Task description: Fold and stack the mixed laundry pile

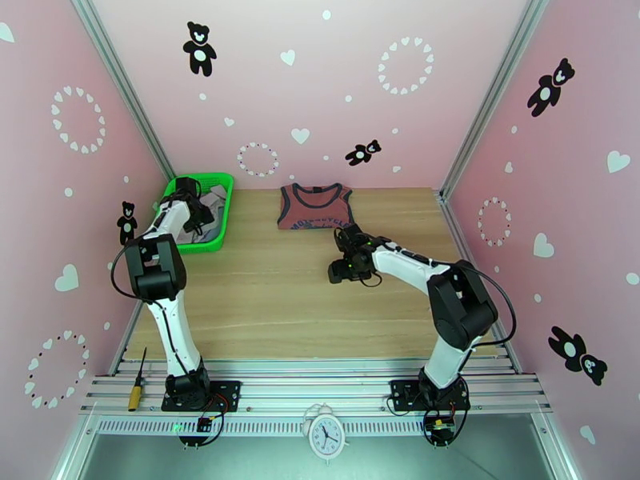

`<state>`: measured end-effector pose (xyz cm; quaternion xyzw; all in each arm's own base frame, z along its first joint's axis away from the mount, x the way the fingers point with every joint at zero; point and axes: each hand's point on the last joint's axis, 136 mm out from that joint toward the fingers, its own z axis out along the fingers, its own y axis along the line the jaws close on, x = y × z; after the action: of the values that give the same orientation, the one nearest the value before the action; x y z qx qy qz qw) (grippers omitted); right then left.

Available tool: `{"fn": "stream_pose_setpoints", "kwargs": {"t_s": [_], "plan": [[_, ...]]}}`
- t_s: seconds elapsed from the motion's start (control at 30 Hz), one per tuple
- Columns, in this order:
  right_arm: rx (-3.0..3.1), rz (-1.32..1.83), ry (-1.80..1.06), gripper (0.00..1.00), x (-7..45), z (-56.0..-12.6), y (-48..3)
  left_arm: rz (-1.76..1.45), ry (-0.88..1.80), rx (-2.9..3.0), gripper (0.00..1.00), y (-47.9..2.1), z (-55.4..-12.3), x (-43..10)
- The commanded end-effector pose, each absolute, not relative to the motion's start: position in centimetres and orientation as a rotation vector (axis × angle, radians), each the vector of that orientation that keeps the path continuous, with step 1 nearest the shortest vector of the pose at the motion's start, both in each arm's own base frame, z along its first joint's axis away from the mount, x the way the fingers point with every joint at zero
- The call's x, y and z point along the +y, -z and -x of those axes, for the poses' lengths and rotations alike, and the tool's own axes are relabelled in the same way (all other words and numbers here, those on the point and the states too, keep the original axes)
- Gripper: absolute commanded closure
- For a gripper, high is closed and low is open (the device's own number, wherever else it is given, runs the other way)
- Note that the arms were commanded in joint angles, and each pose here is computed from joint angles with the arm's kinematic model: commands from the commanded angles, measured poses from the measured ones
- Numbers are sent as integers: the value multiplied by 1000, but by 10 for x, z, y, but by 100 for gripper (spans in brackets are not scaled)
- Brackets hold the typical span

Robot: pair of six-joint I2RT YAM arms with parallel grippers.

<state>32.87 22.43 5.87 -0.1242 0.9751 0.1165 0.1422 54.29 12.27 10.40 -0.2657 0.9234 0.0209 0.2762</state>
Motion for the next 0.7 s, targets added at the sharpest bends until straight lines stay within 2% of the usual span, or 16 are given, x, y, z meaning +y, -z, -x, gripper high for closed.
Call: {"fn": "stream_pose_setpoints", "kwargs": {"t_s": [0.0, 0.13, 0.37, 0.47, 0.67], "plan": [[2811, 356, -308, 24, 229, -330, -64, 676, -17, 2390, 100, -145, -554, 125], [2803, 362, -301, 24, 230, -326, -69, 651, -4, 2320, 100, -188, -547, 123], [2758, 356, -311, 25, 228, -324, -87, 556, 105, 2163, 100, -316, -510, 99], [2733, 350, -316, 25, 226, -323, -94, 506, 218, 2141, 100, -363, -487, 73], [2696, 336, -325, 26, 219, -316, -104, 383, 442, 2114, 100, -418, -448, 1]]}}
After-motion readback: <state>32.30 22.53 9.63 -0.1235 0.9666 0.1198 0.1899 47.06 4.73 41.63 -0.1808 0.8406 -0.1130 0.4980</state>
